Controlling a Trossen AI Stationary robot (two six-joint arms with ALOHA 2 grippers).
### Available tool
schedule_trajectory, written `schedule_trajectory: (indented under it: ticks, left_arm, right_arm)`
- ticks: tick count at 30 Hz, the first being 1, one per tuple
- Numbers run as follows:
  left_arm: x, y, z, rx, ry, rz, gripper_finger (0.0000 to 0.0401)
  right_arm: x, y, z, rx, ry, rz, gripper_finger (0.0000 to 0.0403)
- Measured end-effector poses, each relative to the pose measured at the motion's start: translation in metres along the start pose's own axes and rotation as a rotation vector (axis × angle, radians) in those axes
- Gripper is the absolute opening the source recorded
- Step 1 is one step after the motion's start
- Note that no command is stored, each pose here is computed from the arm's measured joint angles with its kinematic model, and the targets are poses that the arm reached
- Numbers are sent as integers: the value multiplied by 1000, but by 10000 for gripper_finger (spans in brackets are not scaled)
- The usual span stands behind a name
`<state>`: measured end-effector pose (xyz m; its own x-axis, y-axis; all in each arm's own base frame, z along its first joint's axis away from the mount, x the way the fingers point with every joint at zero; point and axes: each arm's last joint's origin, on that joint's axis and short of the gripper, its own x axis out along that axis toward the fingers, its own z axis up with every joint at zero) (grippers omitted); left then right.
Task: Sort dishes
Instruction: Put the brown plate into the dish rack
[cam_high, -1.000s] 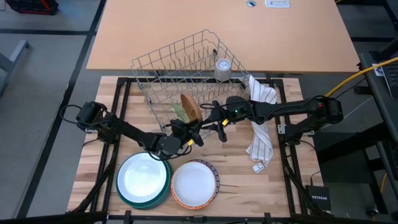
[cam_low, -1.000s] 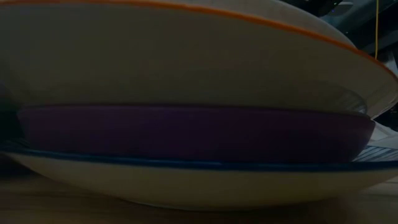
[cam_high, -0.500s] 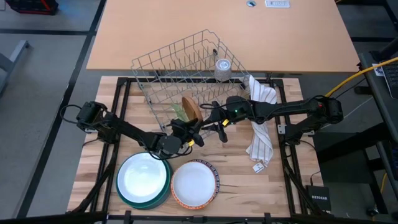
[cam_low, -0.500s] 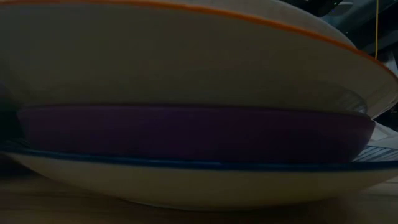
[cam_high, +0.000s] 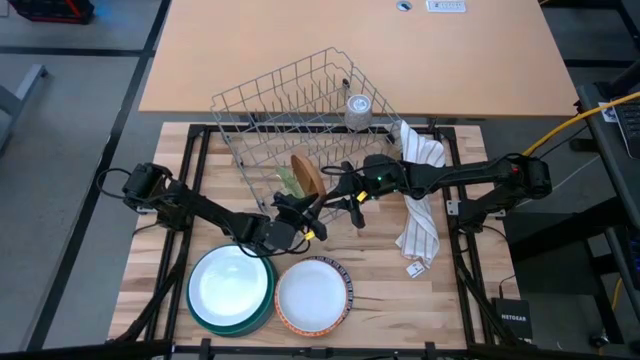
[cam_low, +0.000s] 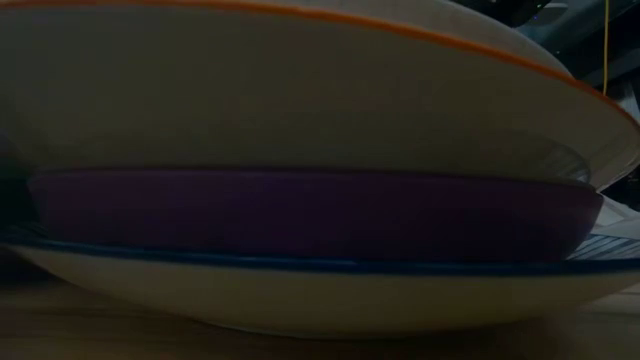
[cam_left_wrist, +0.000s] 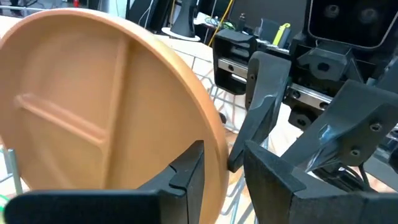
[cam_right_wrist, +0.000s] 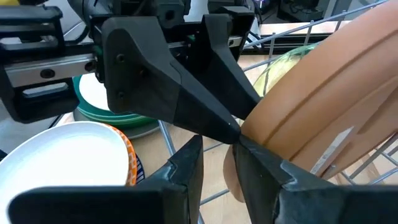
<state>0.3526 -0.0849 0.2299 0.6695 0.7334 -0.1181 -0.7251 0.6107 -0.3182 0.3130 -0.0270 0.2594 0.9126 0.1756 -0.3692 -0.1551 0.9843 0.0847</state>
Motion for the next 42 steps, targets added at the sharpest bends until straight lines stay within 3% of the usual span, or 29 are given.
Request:
schedule_trajectory:
  ticks: [24, 32, 42]
  left_arm:
    - [-14, -4, -2, 131, 7, -17, 100]
    - [-40, -9, 19, 247, -47, -3, 100]
    - [-71, -12, 45, 278, -63, -80, 100]
  right_arm:
    - [0, 0, -1, 2, 6, 1, 97]
    - [0, -1, 0, 1, 6, -29, 97]
    - [0, -3, 4, -18, -38, -90, 97]
